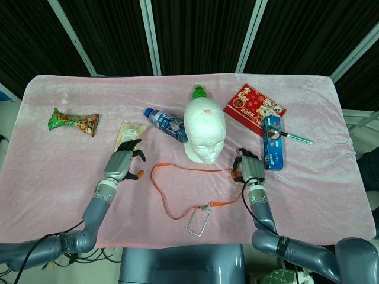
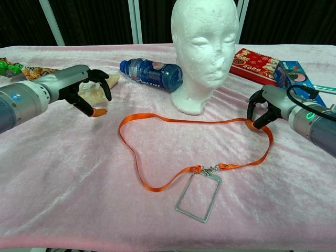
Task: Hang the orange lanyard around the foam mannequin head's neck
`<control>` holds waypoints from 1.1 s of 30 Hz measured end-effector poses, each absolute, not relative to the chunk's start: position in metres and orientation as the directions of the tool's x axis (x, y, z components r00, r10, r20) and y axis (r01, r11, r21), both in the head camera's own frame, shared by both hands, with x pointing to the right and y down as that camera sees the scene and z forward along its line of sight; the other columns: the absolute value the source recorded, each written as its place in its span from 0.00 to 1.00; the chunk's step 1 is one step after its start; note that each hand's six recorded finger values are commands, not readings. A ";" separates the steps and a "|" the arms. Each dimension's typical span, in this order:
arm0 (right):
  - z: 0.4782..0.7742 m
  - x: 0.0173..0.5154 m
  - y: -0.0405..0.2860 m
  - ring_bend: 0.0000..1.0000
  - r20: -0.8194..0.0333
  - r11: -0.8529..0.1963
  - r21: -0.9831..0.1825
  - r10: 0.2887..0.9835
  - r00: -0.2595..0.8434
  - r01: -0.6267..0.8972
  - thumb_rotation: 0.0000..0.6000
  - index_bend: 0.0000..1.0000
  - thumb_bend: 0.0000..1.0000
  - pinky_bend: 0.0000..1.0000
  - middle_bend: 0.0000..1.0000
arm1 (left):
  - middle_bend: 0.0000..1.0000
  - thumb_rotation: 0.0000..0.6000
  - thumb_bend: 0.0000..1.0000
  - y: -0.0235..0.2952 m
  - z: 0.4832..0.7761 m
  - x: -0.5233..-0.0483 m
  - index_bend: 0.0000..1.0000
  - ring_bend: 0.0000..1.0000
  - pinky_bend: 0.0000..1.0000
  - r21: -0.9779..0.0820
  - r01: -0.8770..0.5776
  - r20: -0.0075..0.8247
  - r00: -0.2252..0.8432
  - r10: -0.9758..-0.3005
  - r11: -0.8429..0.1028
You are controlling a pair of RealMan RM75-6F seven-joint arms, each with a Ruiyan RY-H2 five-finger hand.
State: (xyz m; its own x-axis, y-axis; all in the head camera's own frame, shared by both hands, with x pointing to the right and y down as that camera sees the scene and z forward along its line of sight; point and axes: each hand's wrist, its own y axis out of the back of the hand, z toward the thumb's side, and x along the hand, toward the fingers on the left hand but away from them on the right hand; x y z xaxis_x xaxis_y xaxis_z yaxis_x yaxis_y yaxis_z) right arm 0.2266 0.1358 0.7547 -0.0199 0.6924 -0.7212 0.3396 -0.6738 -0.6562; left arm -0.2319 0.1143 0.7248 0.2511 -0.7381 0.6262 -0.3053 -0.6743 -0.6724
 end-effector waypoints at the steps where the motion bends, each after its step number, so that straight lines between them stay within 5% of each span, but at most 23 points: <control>1: 0.755 0.227 0.136 0.14 -0.722 -0.674 -0.655 0.692 -0.020 0.341 1.00 0.69 0.46 0.17 0.13 | 0.06 1.00 0.32 0.113 0.726 -0.227 0.45 0.00 0.00 -0.675 -0.307 0.622 0.252 -0.741 -0.671; 33: 0.754 0.233 0.141 0.14 -0.729 -0.676 -0.644 0.684 -0.021 0.357 1.00 0.70 0.46 0.17 0.13 | 0.07 1.00 0.31 0.111 0.767 -0.178 0.49 0.00 0.00 -0.702 -0.204 0.651 0.206 -0.731 -0.682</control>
State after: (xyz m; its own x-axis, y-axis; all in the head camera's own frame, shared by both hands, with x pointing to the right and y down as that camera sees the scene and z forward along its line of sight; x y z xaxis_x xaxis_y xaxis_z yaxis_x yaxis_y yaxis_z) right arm 0.2327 0.1413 0.7542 -0.0208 0.6839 -0.7292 0.3573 -0.6761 -0.6443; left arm -0.1777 0.1109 0.7674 0.2055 -0.7309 0.6508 -0.2043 -0.6824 -0.7019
